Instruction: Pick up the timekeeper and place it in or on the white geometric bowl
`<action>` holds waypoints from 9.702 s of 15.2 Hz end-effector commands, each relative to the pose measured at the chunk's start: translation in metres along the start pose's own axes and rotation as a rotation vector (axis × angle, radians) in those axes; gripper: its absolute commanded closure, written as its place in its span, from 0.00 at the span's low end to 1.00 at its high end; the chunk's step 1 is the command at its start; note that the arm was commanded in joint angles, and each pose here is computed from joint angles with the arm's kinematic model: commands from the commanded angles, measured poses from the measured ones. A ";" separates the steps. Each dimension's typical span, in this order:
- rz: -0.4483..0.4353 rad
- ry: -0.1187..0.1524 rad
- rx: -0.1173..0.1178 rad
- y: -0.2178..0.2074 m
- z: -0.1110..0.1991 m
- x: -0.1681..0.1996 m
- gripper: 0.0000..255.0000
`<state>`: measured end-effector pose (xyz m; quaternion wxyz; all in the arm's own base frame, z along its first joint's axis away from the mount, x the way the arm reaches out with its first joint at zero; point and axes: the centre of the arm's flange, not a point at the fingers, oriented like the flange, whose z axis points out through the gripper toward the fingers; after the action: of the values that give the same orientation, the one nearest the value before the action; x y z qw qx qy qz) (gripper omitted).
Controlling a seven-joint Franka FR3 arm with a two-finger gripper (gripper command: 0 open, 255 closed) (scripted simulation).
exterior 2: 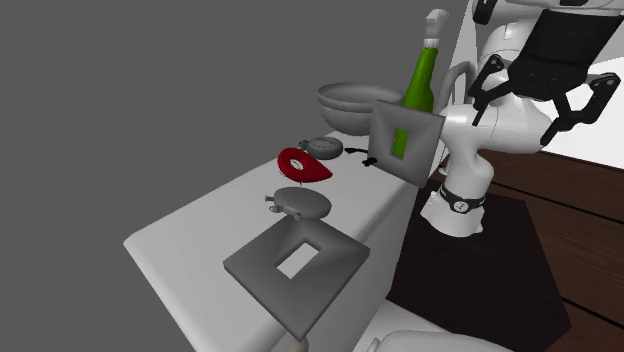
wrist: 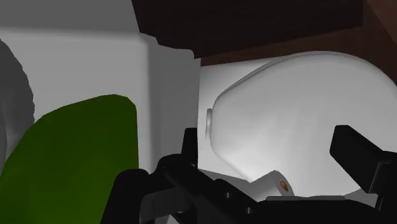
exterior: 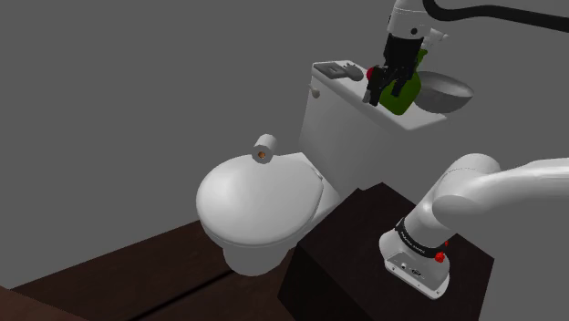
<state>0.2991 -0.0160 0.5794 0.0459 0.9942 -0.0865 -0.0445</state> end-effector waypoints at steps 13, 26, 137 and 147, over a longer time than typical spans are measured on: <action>0.034 0.087 0.014 0.088 0.009 0.119 0.00; 0.072 0.181 0.029 0.188 0.010 0.245 0.00; 0.078 0.198 0.032 0.284 -0.022 -0.034 0.00; 0.078 0.198 0.032 0.285 -0.071 -0.044 0.00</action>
<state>0.2146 -0.2814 0.6804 0.0403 0.9902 -0.1211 0.0575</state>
